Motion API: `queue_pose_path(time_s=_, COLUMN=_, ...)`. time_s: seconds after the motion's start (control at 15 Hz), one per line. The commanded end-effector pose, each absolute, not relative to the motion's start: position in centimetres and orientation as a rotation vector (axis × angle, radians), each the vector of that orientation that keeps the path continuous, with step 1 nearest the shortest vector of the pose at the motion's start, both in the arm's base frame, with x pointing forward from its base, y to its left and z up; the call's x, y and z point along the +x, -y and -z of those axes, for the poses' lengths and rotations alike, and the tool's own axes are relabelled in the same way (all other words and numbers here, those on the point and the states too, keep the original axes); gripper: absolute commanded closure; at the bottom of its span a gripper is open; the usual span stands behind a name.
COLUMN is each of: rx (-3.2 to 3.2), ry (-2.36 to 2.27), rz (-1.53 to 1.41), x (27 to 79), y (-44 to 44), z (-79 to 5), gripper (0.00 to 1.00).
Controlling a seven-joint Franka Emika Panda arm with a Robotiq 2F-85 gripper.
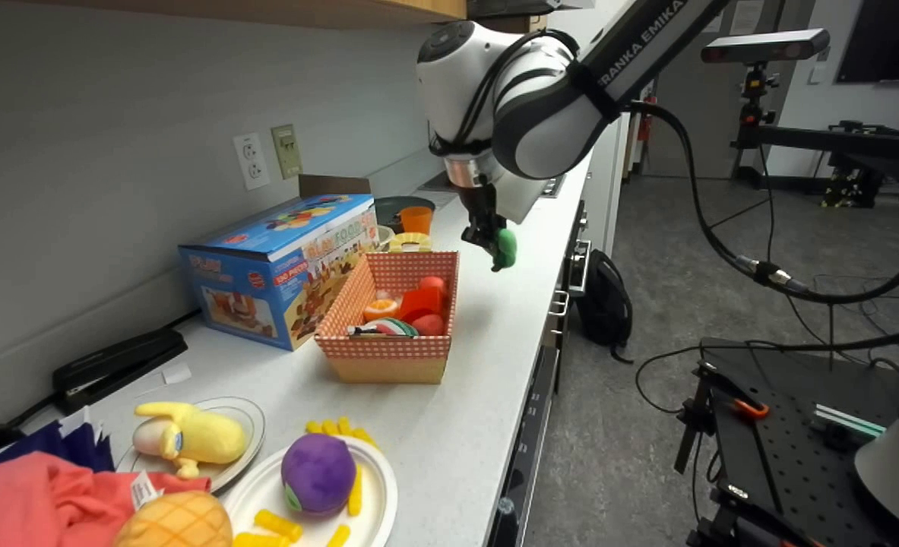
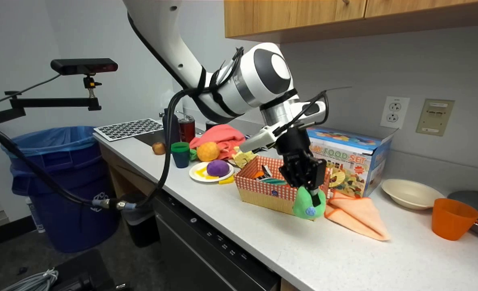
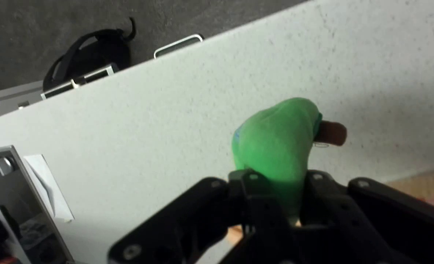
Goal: Remove the green object from the basket
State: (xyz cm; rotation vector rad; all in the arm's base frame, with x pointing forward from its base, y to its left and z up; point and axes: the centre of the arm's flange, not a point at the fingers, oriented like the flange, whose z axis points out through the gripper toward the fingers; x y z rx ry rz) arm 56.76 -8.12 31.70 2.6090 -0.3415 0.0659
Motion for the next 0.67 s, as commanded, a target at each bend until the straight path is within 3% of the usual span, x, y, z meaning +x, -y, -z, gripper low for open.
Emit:
queue_pose_path(time_s=0.0, rx=2.589, ry=0.409, rz=-0.012, x=54.1, y=9.2, z=-28.2, gripper=0.95)
queue_pose_path(time_s=0.07, rx=2.587, ry=0.431, rz=0.004, x=53.8, y=9.4, z=-27.5, gripper=0.95)
queue_pose_path(time_s=0.13, rx=2.583, ry=0.449, rz=0.01, x=53.4, y=9.4, z=-27.0, gripper=0.56)
queue_pose_path(time_s=0.27, rx=2.568, ry=0.488, rz=0.003, x=53.0, y=9.5, z=-26.2, gripper=0.48)
queue_pose_path(time_s=0.6, rx=2.523, ry=0.566, rz=-0.087, x=53.0, y=9.5, z=-25.6, gripper=0.09)
